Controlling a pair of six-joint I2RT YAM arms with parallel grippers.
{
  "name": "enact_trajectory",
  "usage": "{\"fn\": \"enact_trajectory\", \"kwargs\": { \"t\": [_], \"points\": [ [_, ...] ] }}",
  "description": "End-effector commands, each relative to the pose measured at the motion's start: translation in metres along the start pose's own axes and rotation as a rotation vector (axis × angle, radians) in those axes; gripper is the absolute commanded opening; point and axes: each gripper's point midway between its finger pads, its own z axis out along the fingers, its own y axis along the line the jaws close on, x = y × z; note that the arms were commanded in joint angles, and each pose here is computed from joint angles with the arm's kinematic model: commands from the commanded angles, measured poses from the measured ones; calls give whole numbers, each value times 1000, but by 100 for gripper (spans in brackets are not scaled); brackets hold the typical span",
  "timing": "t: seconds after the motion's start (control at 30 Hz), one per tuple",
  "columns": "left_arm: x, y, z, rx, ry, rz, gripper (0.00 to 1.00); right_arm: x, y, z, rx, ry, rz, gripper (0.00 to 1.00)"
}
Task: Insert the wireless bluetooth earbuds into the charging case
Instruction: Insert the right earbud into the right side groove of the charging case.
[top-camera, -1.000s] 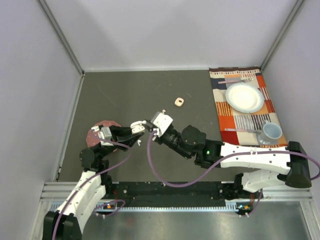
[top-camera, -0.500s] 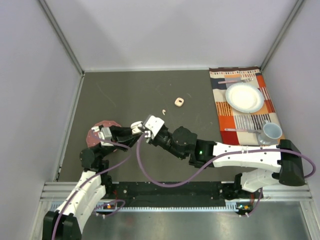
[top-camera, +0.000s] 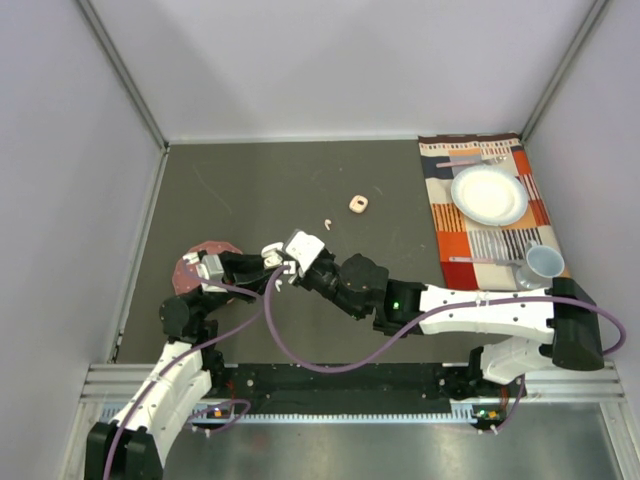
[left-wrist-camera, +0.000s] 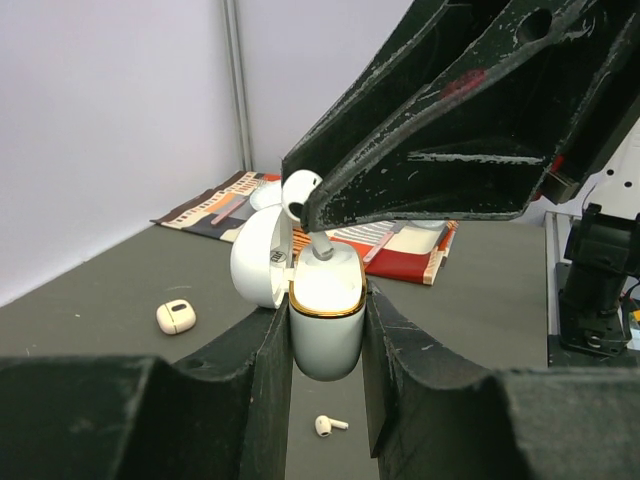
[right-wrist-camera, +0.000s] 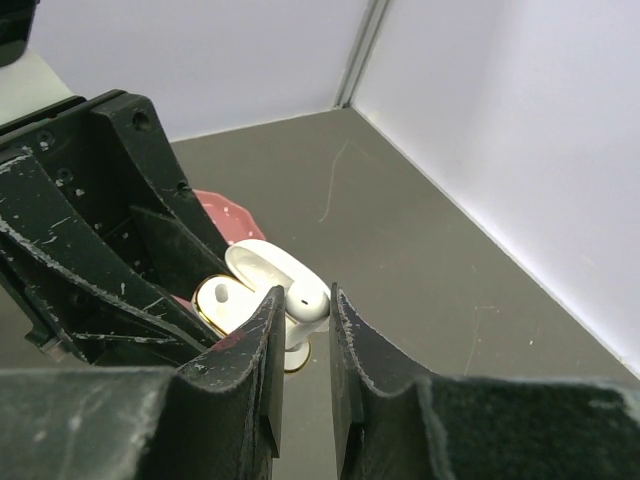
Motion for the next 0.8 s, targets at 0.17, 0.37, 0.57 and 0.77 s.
{"fn": "enact_trajectory", "kwargs": {
  "t": [0.17, 0.37, 0.57, 0.77],
  "points": [
    [-13, -1, 2, 7, -43, 58, 0, -28, -9, 1, 51, -65, 8, 7],
    [-14, 0, 3, 1, -48, 59, 0, -19, -1, -1, 13, -52, 7, 7],
    [-17, 0, 3, -7, -60, 56, 0, -5, 5, -2, -9, -23, -2, 8],
    [-21, 2, 2, -24, -78, 59, 0, 5, 8, -2, -4, -2, -24, 8]
  ]
}}
